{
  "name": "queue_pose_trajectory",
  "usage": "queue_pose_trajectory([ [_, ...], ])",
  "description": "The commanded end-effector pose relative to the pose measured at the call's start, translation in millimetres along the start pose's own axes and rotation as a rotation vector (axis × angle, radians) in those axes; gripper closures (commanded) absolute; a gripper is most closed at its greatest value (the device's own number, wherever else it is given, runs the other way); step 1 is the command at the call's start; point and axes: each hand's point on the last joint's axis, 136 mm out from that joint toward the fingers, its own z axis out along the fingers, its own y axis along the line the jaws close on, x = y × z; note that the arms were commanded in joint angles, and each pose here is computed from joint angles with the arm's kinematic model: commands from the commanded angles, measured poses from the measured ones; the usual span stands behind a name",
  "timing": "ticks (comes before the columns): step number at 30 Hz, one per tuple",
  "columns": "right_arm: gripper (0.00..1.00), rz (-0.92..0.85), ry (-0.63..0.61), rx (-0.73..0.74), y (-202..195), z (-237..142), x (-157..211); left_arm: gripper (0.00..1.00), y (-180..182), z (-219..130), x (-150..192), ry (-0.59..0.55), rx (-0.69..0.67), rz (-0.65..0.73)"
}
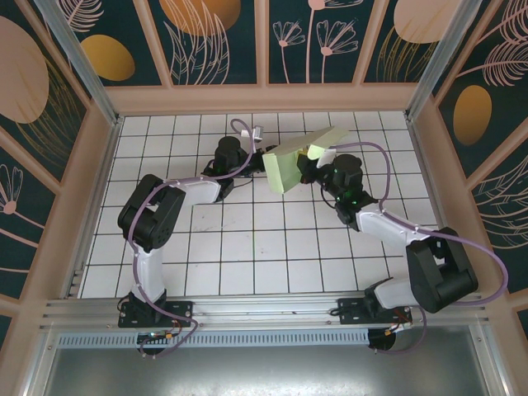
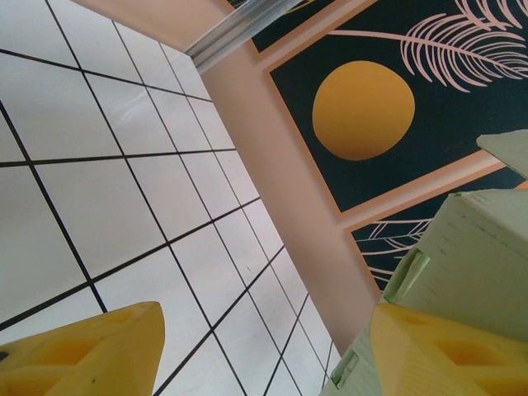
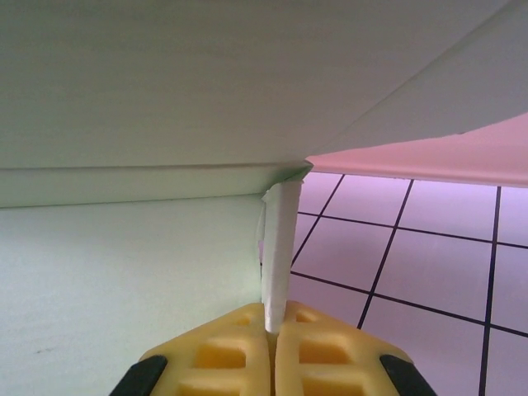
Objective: Fold the paper box
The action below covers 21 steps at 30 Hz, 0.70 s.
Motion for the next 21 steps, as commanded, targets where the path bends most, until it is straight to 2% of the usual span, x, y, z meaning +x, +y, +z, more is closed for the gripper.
queue_pose_trajectory([
  [1, 0.94, -0.034, 0.067, -0.109, 33, 10, 19, 0.34, -62, 14, 9, 0.055, 0.179, 0.069],
  [7, 0.94, -0.063, 0.094, -0.072, 30, 19, 25, 0.34, -69, 17, 9, 0.056, 0.212, 0.056],
  [16, 0.94, -0.024, 0.033, -0.092, 27, 0, 8, 0.33, -46, 12, 15, 0.052, 0.128, 0.069],
  [21, 0.94, -0.022, 0.045, -0.112, 31, -1, 11, 0.32, -43, 15, 18, 0.076, 0.121, 0.079],
])
